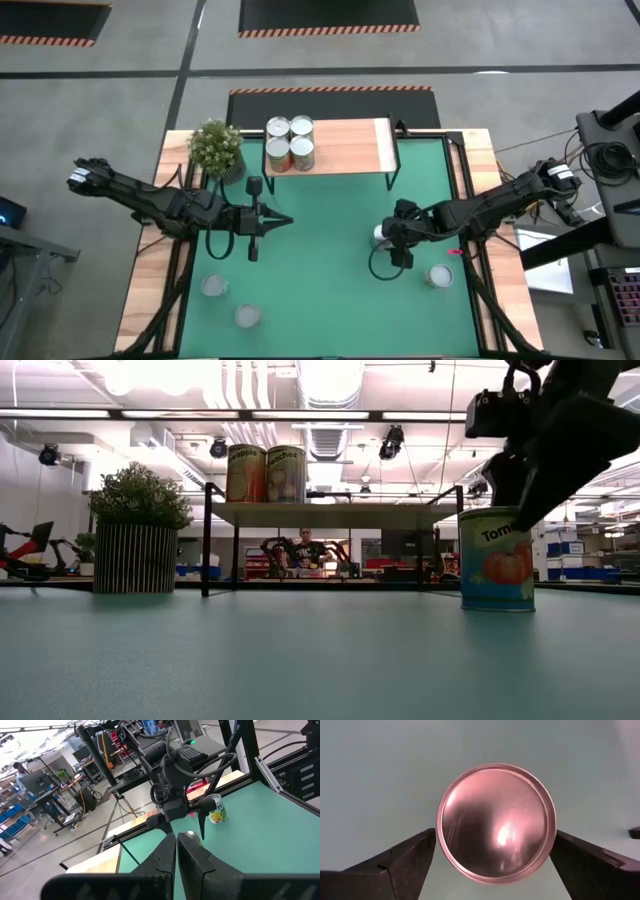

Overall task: Pick and place cans onto a shelf
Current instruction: Put the big canned tomatoes on the shelf aligned with the other big canned cherries

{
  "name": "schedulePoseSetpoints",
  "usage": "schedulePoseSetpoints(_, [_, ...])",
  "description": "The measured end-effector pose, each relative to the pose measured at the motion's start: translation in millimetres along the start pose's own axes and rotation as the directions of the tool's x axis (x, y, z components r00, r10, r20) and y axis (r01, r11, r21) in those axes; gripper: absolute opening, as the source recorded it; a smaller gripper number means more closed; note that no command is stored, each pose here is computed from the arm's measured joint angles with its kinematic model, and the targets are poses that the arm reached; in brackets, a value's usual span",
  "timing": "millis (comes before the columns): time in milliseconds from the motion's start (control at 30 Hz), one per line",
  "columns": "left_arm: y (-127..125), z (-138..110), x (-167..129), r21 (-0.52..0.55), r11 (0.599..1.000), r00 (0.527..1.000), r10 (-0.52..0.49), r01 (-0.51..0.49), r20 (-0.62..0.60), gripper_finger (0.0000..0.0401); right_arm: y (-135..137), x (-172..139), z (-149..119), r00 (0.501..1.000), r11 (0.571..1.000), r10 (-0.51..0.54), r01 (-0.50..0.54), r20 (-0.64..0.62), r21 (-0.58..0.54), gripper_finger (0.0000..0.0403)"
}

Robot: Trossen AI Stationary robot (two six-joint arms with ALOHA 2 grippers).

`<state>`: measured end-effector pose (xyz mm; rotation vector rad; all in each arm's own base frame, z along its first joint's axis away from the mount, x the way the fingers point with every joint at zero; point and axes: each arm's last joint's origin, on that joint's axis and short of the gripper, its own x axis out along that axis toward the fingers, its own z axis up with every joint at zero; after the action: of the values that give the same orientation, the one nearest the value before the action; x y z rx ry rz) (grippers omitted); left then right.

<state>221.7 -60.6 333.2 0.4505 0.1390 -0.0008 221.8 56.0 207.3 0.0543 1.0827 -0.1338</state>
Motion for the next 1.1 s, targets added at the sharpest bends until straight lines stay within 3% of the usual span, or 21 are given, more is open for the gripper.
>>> schedulePoseSetpoints(300, [0.0, -0.1, 0.1, 0.0, 1.0, 1.0, 0.0, 0.0, 0.0, 0.0, 0.8, 0.8, 2.2, 1.0, 1.0, 0.007, -0.007, 0.031, 0.018, 0.0291])
schedulePoseSetpoints(467, [0.3, 0.1, 0.1, -0.001, 1.0, 1.0, 0.009, -0.009, -0.001, 0.0, 1.1, -0.8, 4.0, 0.999, 0.999, 0.009, -0.01, 0.038, 0.041, 0.0285])
schedulePoseSetpoints(633, [5.2, 0.9, -0.3, 0.002, 0.989, 0.988, 0.15, -0.15, -0.035, 0.0, 3.3, -18.0, 23.1, 0.995, 0.998, 0.029, -0.034, 0.091, 0.057, 0.0308])
schedulePoseSetpoints(800, [11.9, 1.0, -1.7, 0.078, 0.942, 0.939, 0.332, -0.326, -0.091, 0.0, -8.0, -55.7, 59.9, 0.984, 0.994, 0.021, -0.04, 0.177, 0.104, 0.0305])
schedulePoseSetpoints(967, [19.7, 0.0, -4.4, 0.19, 0.864, 0.855, 0.496, -0.467, -0.153, 0.0, -40.6, -100.3, 97.6, 0.954, 0.99, -0.038, -0.005, 0.298, 0.144, 0.0302])
schedulePoseSetpoints(1100, [24.9, -5.1, -4.9, 0.207, 0.845, 0.831, 0.527, -0.492, -0.178, 0.0, -80.9, -129.4, 116.4, 0.92, 0.982, -0.12, 0.054, 0.373, 0.182, 0.0302])
